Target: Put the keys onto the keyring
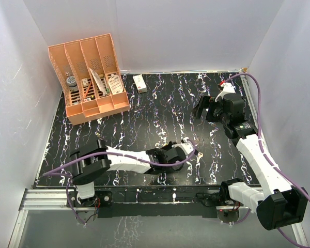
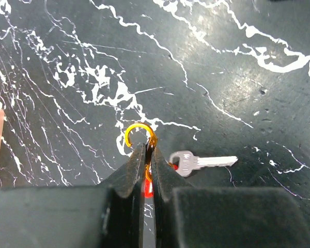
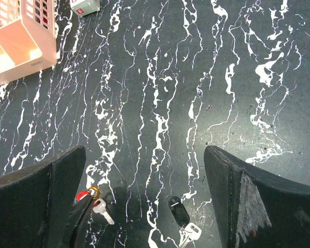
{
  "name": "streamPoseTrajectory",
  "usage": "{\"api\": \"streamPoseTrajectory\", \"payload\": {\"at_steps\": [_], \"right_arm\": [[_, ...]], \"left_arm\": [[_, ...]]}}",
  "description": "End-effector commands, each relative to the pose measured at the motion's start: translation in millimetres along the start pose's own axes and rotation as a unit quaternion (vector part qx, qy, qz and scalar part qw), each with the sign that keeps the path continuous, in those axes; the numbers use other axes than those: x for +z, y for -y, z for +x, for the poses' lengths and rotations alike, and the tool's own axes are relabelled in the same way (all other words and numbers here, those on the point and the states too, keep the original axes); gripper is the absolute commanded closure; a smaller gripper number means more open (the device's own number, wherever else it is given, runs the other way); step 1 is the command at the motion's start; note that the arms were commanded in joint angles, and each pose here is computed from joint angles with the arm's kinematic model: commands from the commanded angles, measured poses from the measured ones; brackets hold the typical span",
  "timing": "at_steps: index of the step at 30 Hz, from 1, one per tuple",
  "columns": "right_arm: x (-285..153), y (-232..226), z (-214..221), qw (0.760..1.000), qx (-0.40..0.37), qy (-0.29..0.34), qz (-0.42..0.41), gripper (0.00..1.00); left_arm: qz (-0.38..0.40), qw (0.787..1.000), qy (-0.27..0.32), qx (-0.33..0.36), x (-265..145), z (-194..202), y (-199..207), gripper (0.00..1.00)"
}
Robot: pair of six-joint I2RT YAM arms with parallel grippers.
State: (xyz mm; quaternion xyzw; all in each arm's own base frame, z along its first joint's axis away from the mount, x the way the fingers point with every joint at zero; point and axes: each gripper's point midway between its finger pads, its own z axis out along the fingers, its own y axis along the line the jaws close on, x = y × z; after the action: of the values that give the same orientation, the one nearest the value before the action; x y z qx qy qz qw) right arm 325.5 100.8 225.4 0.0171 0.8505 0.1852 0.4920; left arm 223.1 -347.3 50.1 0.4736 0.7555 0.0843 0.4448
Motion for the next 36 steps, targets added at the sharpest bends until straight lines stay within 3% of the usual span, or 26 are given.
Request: {"api": "streamPoseTrajectory", "payload": {"at_steps": [1, 6, 13, 20, 28, 36], "right_arm": [[-2, -1, -12, 1.000, -0.007, 0.026, 0.004, 0.02], [-4, 1, -17, 0.999, -0.007, 0.036, 0.012, 0.02], [-1, 1, -18, 0.999, -0.003, 0.035, 0.011, 0.02], [8, -2, -2, 1.000, 0.002, 0.009, -0.006, 0.02], [9, 3, 24, 1.000, 0.004, -0.027, -0.007, 0.04], [13, 17, 91, 0.989, 0.053, -0.133, 0.027, 0.18]], "left_arm": [[-0.030, 0.996, 0.054, -0.068, -17, -28, -30, 1.00], [-0.080, 0.986, 0.080, -0.122, -30, -34, -63, 1.00], [-0.140, 0.955, 0.142, -0.219, -72, -64, -147, 1.00], [-0.167, 0.940, 0.179, -0.238, -100, -107, -207, 1.00], [-0.151, 0.913, 0.212, -0.313, -109, -135, -242, 1.00], [-0.106, 0.895, 0.221, -0.372, -97, -144, -246, 1.00]]}}
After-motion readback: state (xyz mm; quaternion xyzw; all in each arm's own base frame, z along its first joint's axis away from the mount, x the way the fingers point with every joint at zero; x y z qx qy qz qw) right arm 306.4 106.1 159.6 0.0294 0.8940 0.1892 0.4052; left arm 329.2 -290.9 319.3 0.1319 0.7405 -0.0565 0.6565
